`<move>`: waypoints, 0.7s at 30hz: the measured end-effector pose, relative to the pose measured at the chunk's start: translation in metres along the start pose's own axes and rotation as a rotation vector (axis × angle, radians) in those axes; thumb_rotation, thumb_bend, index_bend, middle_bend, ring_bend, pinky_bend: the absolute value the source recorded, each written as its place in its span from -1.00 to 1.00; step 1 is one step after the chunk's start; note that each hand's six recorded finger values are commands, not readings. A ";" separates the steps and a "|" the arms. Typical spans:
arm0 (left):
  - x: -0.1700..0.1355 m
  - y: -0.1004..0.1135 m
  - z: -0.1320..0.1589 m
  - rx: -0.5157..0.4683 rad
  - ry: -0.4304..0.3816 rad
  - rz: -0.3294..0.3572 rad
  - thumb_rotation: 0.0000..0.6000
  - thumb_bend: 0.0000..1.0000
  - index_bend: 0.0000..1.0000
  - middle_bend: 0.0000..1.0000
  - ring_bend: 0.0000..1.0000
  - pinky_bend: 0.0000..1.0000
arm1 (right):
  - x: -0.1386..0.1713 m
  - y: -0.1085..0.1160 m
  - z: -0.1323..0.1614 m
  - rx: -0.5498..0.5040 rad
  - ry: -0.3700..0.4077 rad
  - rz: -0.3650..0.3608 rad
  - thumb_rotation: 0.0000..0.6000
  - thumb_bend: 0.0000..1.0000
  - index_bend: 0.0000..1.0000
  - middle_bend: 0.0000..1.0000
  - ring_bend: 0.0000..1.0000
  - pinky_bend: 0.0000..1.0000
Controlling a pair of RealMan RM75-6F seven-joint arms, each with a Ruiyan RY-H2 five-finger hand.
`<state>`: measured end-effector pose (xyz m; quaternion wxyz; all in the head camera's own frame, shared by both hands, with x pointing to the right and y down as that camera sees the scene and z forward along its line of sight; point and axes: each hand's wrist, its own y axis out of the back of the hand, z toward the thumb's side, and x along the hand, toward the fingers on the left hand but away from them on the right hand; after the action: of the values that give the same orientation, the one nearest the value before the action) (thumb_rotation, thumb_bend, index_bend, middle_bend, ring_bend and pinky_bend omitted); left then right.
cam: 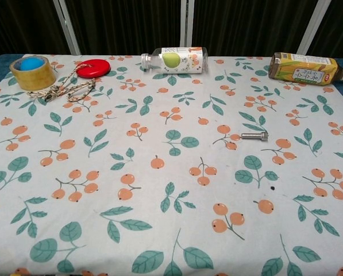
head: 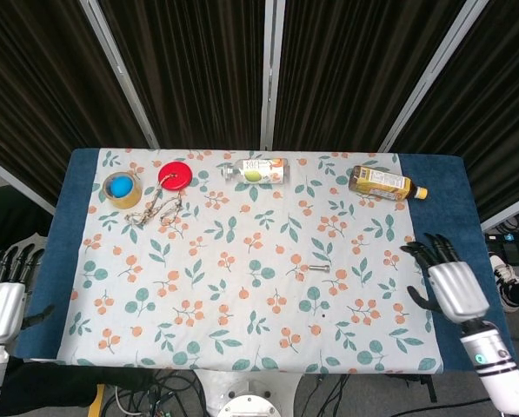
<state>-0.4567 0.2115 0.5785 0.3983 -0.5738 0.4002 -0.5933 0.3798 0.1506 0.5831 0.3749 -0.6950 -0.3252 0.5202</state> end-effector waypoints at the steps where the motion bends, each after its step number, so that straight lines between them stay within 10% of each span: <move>1: 0.000 -0.001 -0.001 -0.003 0.002 -0.002 1.00 -0.78 -0.77 -0.90 -1.00 -1.00 | -0.008 -0.005 0.006 0.007 0.017 0.019 1.00 -0.53 -0.45 -0.63 -0.95 -0.90; 9: -0.002 -0.007 -0.010 -0.020 0.026 -0.020 1.00 -0.78 -0.77 -0.90 -1.00 -1.00 | -0.080 -0.058 0.069 0.014 0.117 0.168 1.00 -0.47 -0.25 -0.63 -0.99 -0.93; 21: 0.002 -0.012 -0.016 -0.039 0.029 -0.027 1.00 -0.78 -0.77 -0.90 -1.00 -1.00 | -0.125 -0.102 0.117 0.123 0.151 0.189 1.00 -0.45 -0.19 -0.67 -1.00 -1.00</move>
<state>-0.4727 0.2140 0.5906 0.3731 -0.5783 0.4097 -0.5988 0.2298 0.1186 0.7099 0.3897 -0.7355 -0.1967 0.5182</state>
